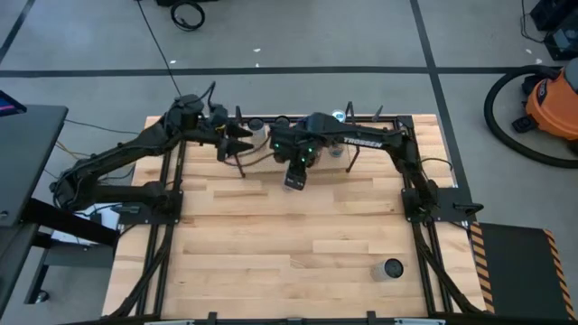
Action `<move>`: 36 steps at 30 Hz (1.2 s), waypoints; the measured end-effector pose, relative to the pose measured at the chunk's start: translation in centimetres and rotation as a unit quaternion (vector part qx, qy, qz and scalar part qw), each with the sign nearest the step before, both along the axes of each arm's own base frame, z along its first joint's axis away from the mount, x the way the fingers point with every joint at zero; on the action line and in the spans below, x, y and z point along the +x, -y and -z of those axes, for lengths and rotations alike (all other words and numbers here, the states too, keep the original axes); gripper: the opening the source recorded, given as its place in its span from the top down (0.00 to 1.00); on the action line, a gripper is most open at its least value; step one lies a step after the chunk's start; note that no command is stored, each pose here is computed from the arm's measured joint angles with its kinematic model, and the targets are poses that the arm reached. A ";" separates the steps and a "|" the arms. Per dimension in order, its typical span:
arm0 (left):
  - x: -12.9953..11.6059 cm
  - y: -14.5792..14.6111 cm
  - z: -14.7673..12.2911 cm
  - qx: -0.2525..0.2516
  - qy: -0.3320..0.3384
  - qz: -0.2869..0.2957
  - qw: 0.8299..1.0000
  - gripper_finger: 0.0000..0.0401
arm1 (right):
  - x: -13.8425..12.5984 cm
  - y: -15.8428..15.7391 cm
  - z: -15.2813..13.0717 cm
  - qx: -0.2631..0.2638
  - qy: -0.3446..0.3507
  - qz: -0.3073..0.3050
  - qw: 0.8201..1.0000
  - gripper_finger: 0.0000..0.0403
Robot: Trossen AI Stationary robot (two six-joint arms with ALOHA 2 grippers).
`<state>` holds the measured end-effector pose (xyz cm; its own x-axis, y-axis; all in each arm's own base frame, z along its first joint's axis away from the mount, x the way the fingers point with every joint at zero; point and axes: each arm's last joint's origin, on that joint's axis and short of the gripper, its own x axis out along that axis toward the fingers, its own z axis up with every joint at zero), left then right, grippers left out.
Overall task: Place canned beverage on shelf
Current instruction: Put the top white and pink soda can aligned with the other white and pink soda can on the shelf
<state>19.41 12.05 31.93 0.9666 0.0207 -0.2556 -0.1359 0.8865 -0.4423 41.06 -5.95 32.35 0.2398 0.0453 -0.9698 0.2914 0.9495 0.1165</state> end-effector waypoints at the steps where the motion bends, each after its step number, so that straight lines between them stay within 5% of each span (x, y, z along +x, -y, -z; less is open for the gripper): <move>1: -0.1 -0.2 0.0 0.000 0.001 -0.006 1.000 0.21 | 0.2 0.5 -0.2 -0.002 0.004 0.003 1.000 0.34; 14: -1.4 -1.9 -0.1 -0.008 0.001 -0.054 0.999 0.21 | 0.6 4.4 -0.7 -0.050 0.024 0.031 0.998 0.34; 36: -1.0 -1.3 -0.1 0.012 0.000 -0.032 0.999 0.21 | 0.2 7.2 -0.1 -0.069 0.029 0.010 0.997 0.34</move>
